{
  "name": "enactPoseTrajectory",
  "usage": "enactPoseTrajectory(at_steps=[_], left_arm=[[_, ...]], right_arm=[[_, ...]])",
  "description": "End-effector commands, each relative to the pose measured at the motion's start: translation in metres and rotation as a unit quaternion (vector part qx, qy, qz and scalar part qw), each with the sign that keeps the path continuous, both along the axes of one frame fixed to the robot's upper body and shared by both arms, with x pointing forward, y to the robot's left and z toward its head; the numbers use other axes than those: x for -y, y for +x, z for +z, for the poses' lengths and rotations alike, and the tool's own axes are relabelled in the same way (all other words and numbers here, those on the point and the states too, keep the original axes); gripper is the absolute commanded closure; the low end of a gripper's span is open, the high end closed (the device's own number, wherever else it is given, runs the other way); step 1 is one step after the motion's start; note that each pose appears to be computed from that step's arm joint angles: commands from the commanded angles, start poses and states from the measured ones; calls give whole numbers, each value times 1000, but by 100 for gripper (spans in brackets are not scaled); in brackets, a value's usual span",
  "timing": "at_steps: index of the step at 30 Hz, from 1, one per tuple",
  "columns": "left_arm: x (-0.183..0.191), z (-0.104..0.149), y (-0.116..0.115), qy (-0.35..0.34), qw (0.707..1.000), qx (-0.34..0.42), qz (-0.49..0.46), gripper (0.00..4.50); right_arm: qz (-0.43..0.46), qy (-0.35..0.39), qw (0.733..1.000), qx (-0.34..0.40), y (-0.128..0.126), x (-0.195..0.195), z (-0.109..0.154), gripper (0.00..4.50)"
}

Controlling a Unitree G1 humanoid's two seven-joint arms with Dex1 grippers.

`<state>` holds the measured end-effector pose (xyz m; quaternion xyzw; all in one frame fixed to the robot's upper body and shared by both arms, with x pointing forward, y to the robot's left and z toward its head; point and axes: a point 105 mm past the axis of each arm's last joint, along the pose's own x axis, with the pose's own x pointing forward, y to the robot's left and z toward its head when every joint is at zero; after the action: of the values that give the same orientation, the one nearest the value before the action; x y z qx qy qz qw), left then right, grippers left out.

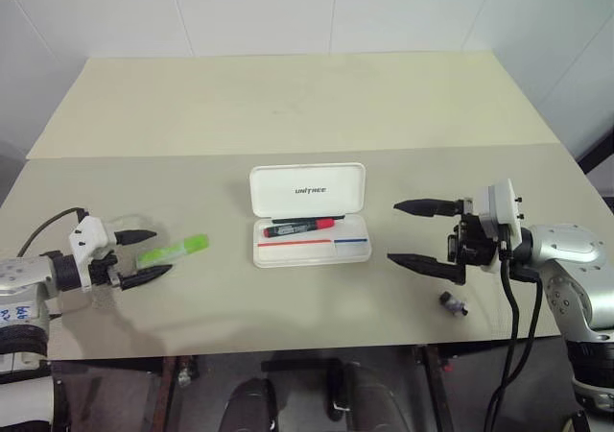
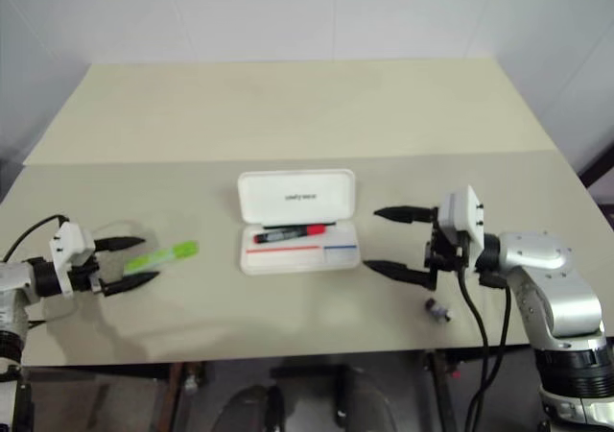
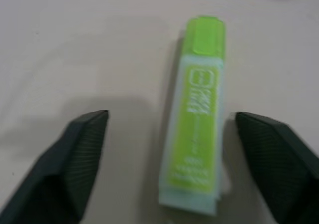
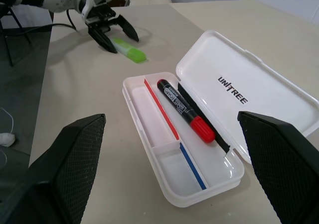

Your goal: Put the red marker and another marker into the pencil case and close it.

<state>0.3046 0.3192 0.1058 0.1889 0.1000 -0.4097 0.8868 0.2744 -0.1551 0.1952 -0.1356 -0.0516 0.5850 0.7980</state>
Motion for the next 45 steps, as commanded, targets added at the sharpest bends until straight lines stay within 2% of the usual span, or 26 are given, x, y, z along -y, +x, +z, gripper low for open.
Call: enactPoseTrajectory(at_steps=[1,5,7,12,19,22,25,33,37,45], left_arm=[[4,-5,-2,1,1000,-12,-19,157],[9,-14,-7,4,999,-33,-36,302],[10,-18,-9,8,998,-41,-40,347],[18,-19,-7,-6,998,-31,-45,346],[64,35,8,-73,989,70,-107,346],[88,60,12,-48,982,108,-148,346],[108,73,12,-45,977,101,-184,346],[159,78,18,-29,961,77,-265,346],[189,66,27,-17,954,60,-292,346],[214,42,47,7,962,36,-271,346]], right_arm=[[-1,3,1000,29,-5,1,15,0],[-2,4,999,33,-5,0,18,0],[-2,4,999,35,-5,0,19,0],[-1,3,999,38,-6,-1,21,0],[-7,-3,1000,29,-5,3,13,0],[-13,-5,1000,24,-4,6,8,0],[-14,-5,1000,22,-3,5,5,0],[-17,-8,1000,23,-7,4,-1,0],[-28,-3,999,30,-12,4,0,0],[-42,4,999,35,-24,0,3,0]])
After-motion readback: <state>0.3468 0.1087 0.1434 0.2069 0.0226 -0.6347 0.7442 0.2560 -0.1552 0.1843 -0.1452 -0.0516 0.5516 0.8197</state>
